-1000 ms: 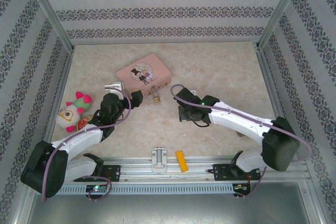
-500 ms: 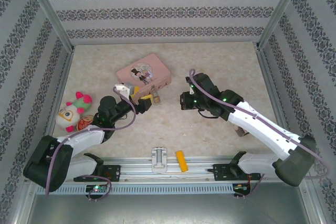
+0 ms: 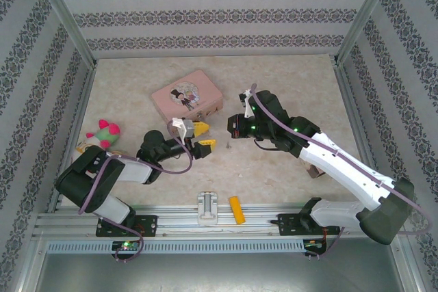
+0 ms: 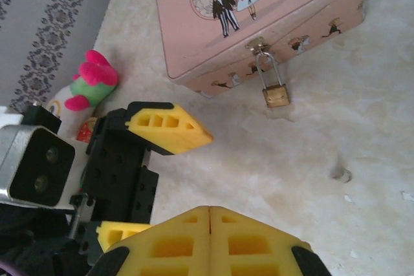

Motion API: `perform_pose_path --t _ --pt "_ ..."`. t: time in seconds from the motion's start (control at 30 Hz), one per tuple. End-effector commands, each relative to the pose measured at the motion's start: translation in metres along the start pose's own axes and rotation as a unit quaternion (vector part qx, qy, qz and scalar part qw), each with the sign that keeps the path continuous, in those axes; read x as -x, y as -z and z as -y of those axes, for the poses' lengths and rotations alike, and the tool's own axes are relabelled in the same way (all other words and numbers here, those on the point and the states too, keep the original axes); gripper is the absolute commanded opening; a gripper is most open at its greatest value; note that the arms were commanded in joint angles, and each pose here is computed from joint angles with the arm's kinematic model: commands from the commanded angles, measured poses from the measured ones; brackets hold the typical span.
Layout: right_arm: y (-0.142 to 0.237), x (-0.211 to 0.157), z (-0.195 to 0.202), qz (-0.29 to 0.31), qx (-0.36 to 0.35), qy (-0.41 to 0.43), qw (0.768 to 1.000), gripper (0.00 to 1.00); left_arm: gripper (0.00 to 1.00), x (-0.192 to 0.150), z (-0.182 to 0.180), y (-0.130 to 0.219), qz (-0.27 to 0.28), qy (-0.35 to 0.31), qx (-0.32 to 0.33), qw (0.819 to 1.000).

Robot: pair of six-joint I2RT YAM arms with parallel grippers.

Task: Unlock the padlock with the key

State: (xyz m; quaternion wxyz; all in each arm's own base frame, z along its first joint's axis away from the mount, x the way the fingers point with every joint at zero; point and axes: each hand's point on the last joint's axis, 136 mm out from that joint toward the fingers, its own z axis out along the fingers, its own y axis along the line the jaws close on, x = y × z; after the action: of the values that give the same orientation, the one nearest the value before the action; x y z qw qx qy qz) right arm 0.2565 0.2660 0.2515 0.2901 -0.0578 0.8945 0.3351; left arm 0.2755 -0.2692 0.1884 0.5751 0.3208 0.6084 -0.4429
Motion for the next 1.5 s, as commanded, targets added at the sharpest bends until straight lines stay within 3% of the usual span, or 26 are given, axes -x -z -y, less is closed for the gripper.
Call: perform_pose_path --t 0.0,0.17,0.3,0.43,0.5,0.53,0.7,0.9,1.47 --pt "0.003 0.012 -0.01 0.02 0.023 -0.007 1.0 0.0 0.69 0.02 0.007 -0.006 0.034 -0.056 -0.013 0.998" --pt "-0.006 -0.001 0.03 0.007 -0.063 -0.016 0.998 0.0 0.71 0.015 -0.009 0.004 0.029 -0.052 0.051 0.997" --pt "-0.02 -0.02 0.065 -0.021 -0.135 -0.028 0.99 0.02 0.86 0.004 -0.036 0.015 -0.006 -0.018 0.14 0.99" --pt "-0.044 -0.032 0.089 -0.048 -0.184 -0.026 0.981 0.28 1.0 -0.005 -0.054 0.023 -0.063 -0.002 0.202 0.977" --pt "-0.056 -0.032 0.102 -0.054 -0.215 -0.019 0.975 0.41 0.99 -0.006 -0.057 0.027 -0.081 -0.012 0.216 0.973" --pt "-0.062 -0.031 0.107 -0.058 -0.227 -0.015 0.972 0.41 0.99 -0.006 -0.058 0.029 -0.085 -0.015 0.22 0.972" --pt "-0.097 -0.026 0.133 -0.089 -0.245 -0.018 0.965 0.42 0.99 0.003 -0.06 0.039 -0.063 -0.028 0.245 0.967" --pt "-0.133 -0.02 0.156 -0.109 -0.211 -0.03 0.971 0.37 0.99 0.0 -0.062 0.048 -0.066 -0.028 0.262 0.962" --pt "-0.175 -0.02 0.183 -0.152 -0.201 -0.004 0.968 0.33 0.99 0.0 -0.073 0.047 -0.07 -0.034 0.284 0.956"
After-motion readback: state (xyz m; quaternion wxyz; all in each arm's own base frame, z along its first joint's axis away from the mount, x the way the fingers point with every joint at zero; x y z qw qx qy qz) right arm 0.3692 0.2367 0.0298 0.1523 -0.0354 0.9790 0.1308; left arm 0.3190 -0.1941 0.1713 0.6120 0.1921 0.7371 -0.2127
